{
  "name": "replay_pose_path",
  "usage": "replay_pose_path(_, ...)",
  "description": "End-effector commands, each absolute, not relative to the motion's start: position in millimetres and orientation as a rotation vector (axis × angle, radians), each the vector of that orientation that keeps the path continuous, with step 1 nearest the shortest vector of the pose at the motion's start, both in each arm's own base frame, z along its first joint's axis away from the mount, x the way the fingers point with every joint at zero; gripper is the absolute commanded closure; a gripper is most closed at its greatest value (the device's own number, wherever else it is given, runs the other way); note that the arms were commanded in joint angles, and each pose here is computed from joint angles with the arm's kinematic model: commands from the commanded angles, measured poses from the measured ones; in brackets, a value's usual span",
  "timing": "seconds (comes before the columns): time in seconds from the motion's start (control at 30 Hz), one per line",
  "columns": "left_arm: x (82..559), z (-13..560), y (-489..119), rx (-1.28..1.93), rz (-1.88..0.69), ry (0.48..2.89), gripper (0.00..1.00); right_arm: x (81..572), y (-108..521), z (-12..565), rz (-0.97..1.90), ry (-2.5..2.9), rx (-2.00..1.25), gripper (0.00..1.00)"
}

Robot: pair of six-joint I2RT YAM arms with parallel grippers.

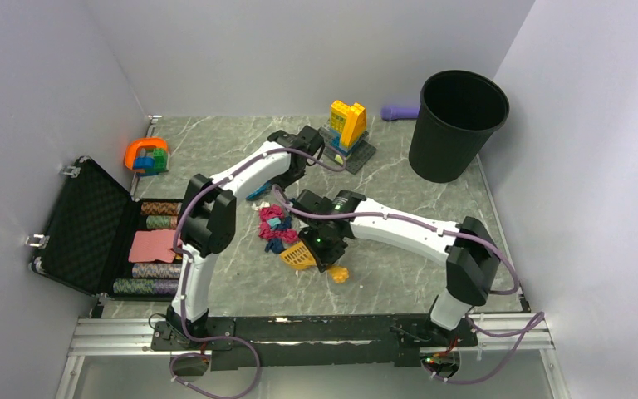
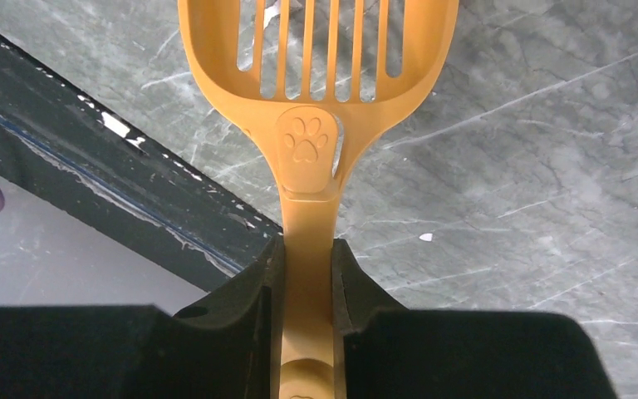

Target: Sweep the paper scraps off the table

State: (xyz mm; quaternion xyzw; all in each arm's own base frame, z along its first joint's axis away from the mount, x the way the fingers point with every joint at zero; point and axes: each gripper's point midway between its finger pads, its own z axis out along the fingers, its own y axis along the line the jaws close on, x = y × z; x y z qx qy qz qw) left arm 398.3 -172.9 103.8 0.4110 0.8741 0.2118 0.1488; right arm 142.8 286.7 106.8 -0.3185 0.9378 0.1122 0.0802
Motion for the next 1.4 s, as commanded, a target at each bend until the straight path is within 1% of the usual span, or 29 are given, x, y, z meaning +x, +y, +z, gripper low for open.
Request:
replay_pose_path(0.0, 386.3, 106.2, -190.1, 1.121, 0.435, 2.595, 1.00, 141.6, 280.5, 111.0, 0.252, 2.818, -1.087, 1.00)
replay_pose_path(0.17, 379.6, 104.8, -187.6, 1.080, 0.418, 2.640, 1.00, 135.9, 281.7, 113.8, 0.269, 2.841, -1.119, 1.00)
replay_pose_path(0.43, 363.9, 106.8, -194.0, 1.026, 0.308, 2.692, 1.00, 144.1, 290.2, 103.8, 0.240, 2.842, -1.131, 1.00)
replay_pose_path(0.67, 341.4, 106.7, -203.4, 0.991, 0.159, 2.749, 1.00, 155.0, 307.8, 97.3, 0.254, 2.827, -1.127, 1.00)
replay_pose_path(0.93, 309.5, 106.2, -212.9, 0.993, 0.103, 2.785, 1.00, 163.2, 319.6, 89.4, 0.268, 2.810, -1.083, 1.00)
replay_pose_path(1.17, 285.1, 113.6, -225.5, 0.937, -0.031, 2.832, 1.00, 168.9, 322.3, 77.2, 0.266, 2.793, -1.042, 1.00)
replay_pose_path(1.37, 268.8, 122.7, -237.7, 0.973, -0.138, 2.828, 1.00, 173.2, 319.1, 62.6, 0.233, 2.781, -1.025, 1.00)
